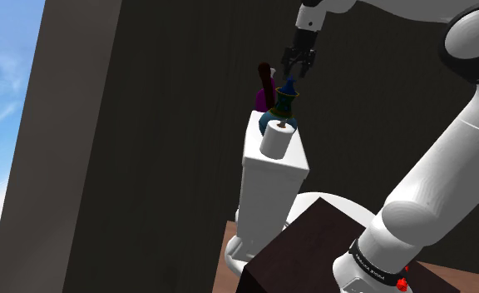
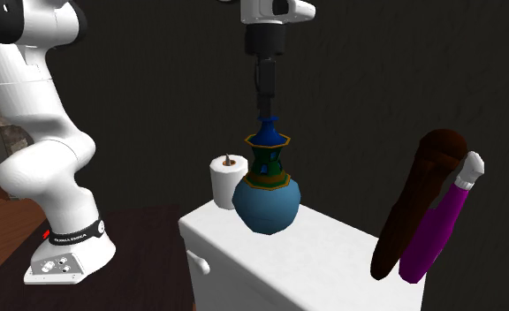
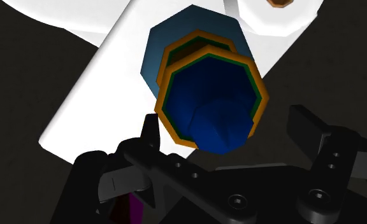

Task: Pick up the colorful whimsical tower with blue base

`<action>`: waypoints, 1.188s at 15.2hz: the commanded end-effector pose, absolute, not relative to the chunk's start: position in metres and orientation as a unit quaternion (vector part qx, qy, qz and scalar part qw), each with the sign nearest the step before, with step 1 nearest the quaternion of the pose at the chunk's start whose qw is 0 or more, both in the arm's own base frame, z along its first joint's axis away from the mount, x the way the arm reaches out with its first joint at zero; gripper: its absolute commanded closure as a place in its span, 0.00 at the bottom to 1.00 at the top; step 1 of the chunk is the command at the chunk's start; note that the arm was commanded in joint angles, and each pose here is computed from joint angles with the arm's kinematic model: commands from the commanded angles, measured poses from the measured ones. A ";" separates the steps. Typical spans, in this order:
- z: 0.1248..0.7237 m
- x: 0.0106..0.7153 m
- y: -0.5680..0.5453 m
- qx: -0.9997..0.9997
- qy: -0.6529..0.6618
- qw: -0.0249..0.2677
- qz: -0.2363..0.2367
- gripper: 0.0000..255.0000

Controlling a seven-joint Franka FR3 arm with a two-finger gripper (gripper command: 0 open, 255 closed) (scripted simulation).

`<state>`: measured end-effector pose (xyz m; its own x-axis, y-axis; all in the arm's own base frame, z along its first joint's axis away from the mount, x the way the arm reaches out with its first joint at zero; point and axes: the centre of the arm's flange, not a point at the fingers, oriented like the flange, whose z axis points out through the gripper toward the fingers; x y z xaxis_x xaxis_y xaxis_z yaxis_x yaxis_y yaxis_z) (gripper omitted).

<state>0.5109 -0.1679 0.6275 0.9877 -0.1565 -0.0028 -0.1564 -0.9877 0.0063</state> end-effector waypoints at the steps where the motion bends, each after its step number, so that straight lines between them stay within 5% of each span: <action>1: 0.617 0.511 -0.168 0.997 -0.078 0.003 -0.001 0.00; 3: 0.614 0.511 -0.168 0.997 -0.078 0.003 -0.001 0.00; 4: 0.613 0.511 -0.168 0.997 -0.078 0.003 -0.001 1.00; 18: 0.640 0.511 -0.168 0.997 -0.078 0.003 -0.001 1.00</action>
